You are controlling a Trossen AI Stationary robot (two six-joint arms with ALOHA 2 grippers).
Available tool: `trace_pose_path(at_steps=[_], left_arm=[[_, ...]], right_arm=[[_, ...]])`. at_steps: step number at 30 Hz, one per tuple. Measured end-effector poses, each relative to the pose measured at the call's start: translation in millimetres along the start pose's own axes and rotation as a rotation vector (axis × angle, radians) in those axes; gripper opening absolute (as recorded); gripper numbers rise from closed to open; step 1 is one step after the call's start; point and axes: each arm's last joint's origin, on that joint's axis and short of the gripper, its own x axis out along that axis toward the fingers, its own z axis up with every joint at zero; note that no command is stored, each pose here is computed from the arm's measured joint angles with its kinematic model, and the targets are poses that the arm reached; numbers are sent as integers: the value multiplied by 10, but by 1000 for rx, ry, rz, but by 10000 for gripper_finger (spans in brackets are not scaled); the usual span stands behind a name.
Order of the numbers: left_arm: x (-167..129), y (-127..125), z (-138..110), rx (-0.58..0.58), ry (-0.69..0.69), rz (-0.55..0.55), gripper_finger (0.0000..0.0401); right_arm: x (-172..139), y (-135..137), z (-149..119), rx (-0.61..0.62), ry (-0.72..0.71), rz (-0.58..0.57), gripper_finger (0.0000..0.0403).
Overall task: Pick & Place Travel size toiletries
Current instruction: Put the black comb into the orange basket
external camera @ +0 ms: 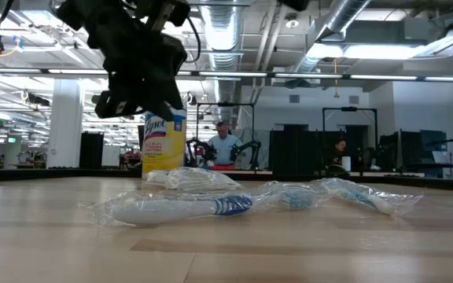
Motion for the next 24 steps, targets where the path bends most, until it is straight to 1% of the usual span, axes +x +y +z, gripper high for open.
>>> trace_pose_path(at_steps=[1, 3, 6, 8, 10, 11, 14, 15, 16, 18, 19, 21, 22, 23, 24], left_arm=[[0, -24, -22, 9, -15, -2, 72], [-3, -65, -78, 29, -43, 5, 56], [3, -112, -154, 54, -63, 15, 22], [44, -159, -192, 70, -65, 17, 6], [83, -184, -215, 83, -59, 42, 2], [130, -243, -196, 84, -67, 30, 1], [286, -289, -204, 129, -45, 92, 0], [366, -332, -200, 149, -49, 104, 0], [428, -326, -205, 164, -34, 153, 0], [534, -310, -239, 186, -12, 265, 0], [612, -311, -240, 188, -11, 296, 0], [664, -298, -262, 202, -22, 339, 0], [695, -301, -261, 206, -27, 350, 0], [732, -343, -231, 198, -50, 319, 0], [743, -332, -229, 201, -50, 320, 0]], right_arm=[[5, -77, -20, 11, -35, 44, 9], [-37, -240, -146, 46, -50, 74, 4], [-109, -303, -199, -31, -151, 129, 2], [-197, -319, -251, -99, -183, 132, 3], [-272, -362, -279, -173, -215, 104, 1], [-313, -389, -301, -195, -226, 90, 1], [-412, -479, -325, -232, -296, 83, 1], [-453, -512, -376, -228, -307, 97, 1], [-479, -555, -418, -213, -320, 121, 1], [-506, -617, -458, -186, -410, 171, 1], [-539, -666, -527, -159, -435, 194, 1], [-580, -717, -581, -138, -510, 225, 1], [-583, -744, -617, -135, -522, 229, 0], [-585, -781, -654, -122, -516, 216, 0], [-579, -824, -707, -96, -488, 197, 0]])
